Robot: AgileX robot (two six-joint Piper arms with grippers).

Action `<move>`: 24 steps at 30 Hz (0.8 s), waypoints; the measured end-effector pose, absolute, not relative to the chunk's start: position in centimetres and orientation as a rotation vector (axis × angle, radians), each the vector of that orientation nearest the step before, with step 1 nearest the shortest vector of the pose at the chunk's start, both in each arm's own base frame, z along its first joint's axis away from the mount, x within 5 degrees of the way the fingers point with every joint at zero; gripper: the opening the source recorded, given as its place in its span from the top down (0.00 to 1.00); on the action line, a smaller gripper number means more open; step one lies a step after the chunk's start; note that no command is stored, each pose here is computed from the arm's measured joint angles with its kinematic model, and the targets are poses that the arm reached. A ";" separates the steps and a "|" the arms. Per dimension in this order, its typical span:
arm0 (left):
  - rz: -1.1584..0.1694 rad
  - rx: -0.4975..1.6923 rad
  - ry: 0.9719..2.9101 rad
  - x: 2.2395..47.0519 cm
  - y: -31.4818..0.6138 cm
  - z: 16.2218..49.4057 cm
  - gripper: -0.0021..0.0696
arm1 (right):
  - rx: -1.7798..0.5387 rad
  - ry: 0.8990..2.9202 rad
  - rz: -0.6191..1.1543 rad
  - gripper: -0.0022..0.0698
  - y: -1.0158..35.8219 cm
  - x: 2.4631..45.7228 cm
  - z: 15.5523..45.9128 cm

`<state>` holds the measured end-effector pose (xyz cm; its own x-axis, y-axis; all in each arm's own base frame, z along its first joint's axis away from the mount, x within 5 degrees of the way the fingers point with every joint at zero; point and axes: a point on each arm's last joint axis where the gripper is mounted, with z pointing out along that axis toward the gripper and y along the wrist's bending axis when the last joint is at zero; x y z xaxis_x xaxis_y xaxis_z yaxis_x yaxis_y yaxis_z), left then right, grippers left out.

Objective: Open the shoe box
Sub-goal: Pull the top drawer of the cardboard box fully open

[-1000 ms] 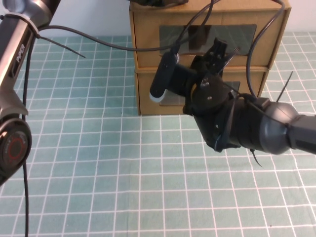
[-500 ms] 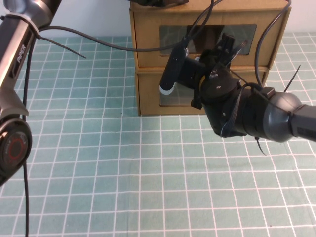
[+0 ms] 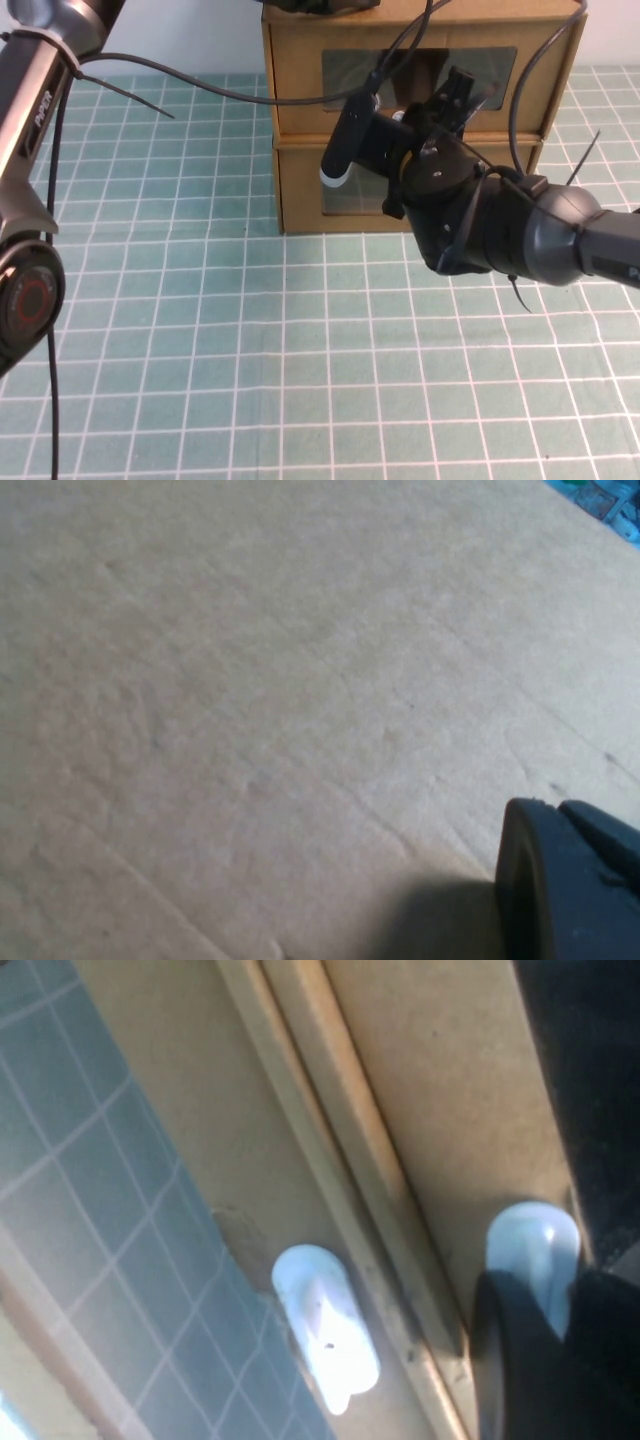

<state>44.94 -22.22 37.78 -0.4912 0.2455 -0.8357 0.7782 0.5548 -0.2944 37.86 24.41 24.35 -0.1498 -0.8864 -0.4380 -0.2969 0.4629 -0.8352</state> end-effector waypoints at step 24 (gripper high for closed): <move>-0.927 0.864 2.069 44.0 -22.5 37.7 0.98 | -1.031 1.672 -0.552 0.92 23.8 23.2 25.9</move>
